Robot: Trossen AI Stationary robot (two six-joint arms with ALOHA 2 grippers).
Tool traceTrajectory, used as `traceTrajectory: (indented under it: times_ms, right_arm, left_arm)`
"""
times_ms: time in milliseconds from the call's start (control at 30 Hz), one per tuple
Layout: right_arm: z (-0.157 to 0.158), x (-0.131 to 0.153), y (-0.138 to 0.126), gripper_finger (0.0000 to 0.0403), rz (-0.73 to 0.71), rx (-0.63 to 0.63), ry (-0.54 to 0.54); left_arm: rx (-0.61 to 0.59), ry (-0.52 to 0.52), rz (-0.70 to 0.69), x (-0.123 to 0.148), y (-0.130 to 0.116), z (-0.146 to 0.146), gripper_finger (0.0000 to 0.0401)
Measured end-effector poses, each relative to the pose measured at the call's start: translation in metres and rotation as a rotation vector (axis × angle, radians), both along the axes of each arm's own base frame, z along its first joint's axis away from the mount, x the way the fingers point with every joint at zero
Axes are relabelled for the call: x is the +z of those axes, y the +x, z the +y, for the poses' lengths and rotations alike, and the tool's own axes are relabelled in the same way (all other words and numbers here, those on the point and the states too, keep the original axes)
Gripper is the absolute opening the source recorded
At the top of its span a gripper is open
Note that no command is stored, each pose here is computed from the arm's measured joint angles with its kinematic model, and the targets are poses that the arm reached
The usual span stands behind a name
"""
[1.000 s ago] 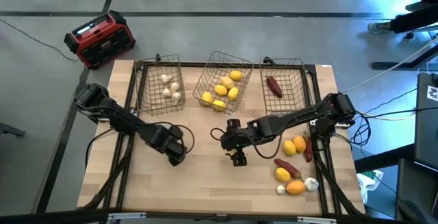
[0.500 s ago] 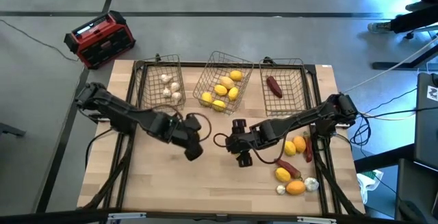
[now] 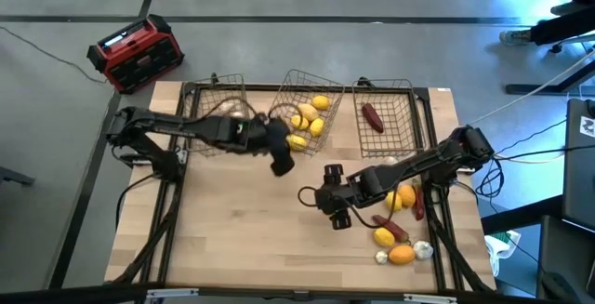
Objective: Sort produce into baskets
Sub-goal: Put the lemon into the middle wire basket
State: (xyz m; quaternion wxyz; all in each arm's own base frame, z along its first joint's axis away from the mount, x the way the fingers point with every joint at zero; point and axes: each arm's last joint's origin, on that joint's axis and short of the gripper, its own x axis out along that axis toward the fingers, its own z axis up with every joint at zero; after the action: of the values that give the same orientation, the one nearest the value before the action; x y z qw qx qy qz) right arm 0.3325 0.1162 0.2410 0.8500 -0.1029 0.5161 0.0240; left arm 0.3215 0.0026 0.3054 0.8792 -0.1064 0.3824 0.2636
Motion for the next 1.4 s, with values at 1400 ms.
traceTrajectory:
  times_ms: [1400]
  right_arm:
    - [-0.008,-0.016,-0.014,0.0303,-0.027,-0.103,-0.035]
  left_arm:
    - [0.314,-0.043,0.067,-0.105,0.044,0.155,0.0198]
